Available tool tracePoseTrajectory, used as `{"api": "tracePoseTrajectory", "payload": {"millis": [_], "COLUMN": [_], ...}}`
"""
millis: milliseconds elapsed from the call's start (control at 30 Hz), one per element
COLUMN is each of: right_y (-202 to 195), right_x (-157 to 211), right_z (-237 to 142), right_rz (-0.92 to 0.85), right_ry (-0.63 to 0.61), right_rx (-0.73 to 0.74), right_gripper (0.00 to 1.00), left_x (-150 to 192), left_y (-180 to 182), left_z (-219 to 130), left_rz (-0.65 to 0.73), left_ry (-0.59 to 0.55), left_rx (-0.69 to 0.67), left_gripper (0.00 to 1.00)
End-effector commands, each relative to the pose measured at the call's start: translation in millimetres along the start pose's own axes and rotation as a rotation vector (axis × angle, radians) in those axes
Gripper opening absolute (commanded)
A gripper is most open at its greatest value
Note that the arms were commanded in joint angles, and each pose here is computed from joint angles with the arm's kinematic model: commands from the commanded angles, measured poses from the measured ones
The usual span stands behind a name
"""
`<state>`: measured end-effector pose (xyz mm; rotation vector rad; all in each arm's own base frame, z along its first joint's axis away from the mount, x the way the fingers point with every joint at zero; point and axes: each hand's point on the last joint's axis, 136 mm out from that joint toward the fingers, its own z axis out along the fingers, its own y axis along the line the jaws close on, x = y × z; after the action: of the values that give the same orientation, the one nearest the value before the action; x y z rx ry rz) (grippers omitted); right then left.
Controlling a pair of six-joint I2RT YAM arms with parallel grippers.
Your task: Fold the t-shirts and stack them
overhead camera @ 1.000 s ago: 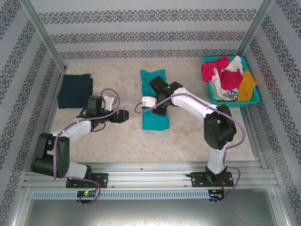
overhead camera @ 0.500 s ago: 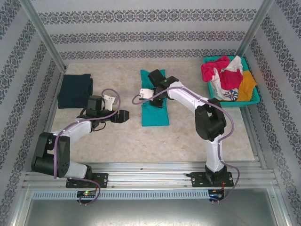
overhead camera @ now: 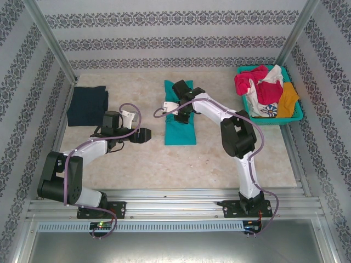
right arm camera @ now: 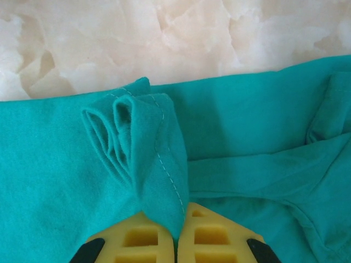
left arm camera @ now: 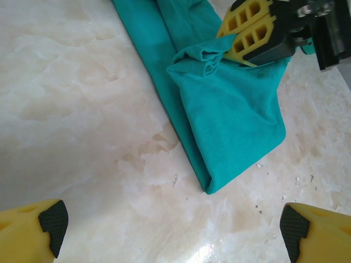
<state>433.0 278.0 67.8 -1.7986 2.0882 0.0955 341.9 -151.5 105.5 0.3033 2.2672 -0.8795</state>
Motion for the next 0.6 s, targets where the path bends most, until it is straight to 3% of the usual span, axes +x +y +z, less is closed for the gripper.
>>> {"api": "tracePoseTrajectory", "payload": {"millis": [0, 33, 67, 200, 233, 367, 567], "right_y": [-14, -16, -18, -31, -33, -39, -11], "right_x": [-4, -3, -2, -5, -8, -23, -19], "right_z": [3, 4, 4, -11, -18, -51, -73], "right_rz": [0.003, 0.006, 0.006, 0.018, 0.021, 0.045, 0.025], "right_ry": [-0.016, -0.01, -0.003, -0.009, -0.029, -0.133, -0.178], "right_rx": [0.024, 0.026, 0.035, 0.103, 0.118, 0.207, 0.232], "right_gripper": [0.0, 0.02, 0.1, 0.57, 0.62, 0.76, 0.8], "left_x": [-9, -10, -10, -11, -11, -15, -19], "left_y": [-7, -7, -8, -9, -10, -13, -14], "left_z": [3, 3, 3, 2, 2, 2, 0], "left_rz": [0.033, 0.031, 0.032, 0.032, 0.035, 0.042, 0.05], "left_ry": [-0.029, -0.03, -0.031, -0.032, -0.032, -0.044, -0.068], "left_rx": [0.04, 0.041, 0.042, 0.048, 0.05, 0.058, 0.054], "left_gripper": [1.0, 1.0, 1.0, 1.0, 1.0, 1.0, 1.0]}}
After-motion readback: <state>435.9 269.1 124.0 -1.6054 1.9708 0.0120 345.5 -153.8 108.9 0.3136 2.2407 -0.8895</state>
